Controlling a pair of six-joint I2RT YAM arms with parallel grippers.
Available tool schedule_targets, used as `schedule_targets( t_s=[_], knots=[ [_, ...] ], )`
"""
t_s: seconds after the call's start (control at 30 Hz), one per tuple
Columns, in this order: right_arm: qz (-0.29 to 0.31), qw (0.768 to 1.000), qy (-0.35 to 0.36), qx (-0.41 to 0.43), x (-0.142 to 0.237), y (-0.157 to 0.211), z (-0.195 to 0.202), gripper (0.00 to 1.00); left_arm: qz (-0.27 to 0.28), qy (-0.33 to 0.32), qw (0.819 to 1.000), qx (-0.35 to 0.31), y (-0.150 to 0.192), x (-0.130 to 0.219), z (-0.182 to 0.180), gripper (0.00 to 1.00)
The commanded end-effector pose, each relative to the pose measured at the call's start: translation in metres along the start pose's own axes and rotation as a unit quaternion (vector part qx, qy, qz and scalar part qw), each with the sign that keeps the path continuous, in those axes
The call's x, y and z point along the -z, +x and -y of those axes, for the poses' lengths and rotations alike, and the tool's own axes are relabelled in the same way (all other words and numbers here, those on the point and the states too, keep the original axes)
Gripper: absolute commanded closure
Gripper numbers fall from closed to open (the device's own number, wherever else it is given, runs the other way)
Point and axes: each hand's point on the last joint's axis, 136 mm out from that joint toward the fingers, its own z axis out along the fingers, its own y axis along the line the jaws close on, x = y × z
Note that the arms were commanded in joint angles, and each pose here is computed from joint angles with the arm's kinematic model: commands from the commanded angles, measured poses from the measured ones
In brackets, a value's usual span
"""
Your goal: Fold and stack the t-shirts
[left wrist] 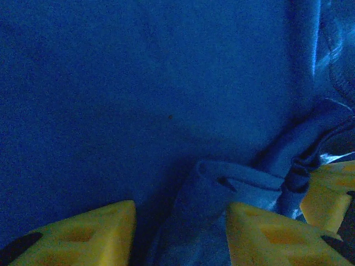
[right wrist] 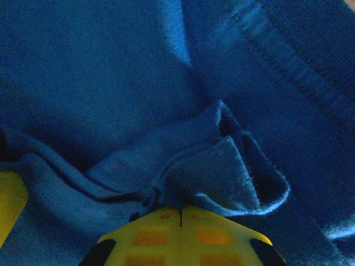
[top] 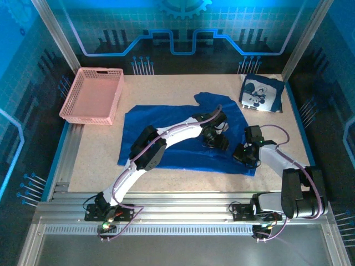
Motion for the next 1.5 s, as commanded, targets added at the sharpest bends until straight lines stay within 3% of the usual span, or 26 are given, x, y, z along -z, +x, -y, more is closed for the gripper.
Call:
schedule_targets(
  t_s=[0.0,0.37,0.53,0.63,0.83,0.93,1.47],
  knots=[
    [-0.01,1.0,0.0,-0.002,0.001,0.006,0.005,1.0,0.0,-0.005,1.0,-0.017,-0.002,-0.004,0.004,0.54],
    [-0.012,1.0,-0.001,-0.001,0.0,0.005,0.007,0.99,-0.004,0.019,1.0,-0.018,-0.004,-0.012,0.012,0.65],
    [-0.01,1.0,-0.002,-0.002,0.001,0.004,0.007,0.98,0.002,0.017,1.0,-0.019,-0.007,-0.012,0.012,0.88],
    [-0.007,1.0,-0.003,-0.003,0.003,0.003,0.008,0.92,0.017,0.025,0.999,-0.022,-0.016,-0.004,0.021,1.0],
    [0.001,1.0,-0.009,-0.019,0.009,0.001,0.012,0.47,0.054,0.026,0.998,-0.015,-0.036,0.02,0.023,1.0],
    [0.007,0.999,-0.027,-0.035,0.013,-0.002,0.013,0.36,0.072,0.027,0.997,-0.003,-0.041,0.028,0.017,1.0],
    [0.032,0.991,-0.12,-0.05,0.031,-0.025,-0.004,0.29,0.122,0.018,0.99,0.073,-0.051,0.051,-0.031,1.0]
  ],
)
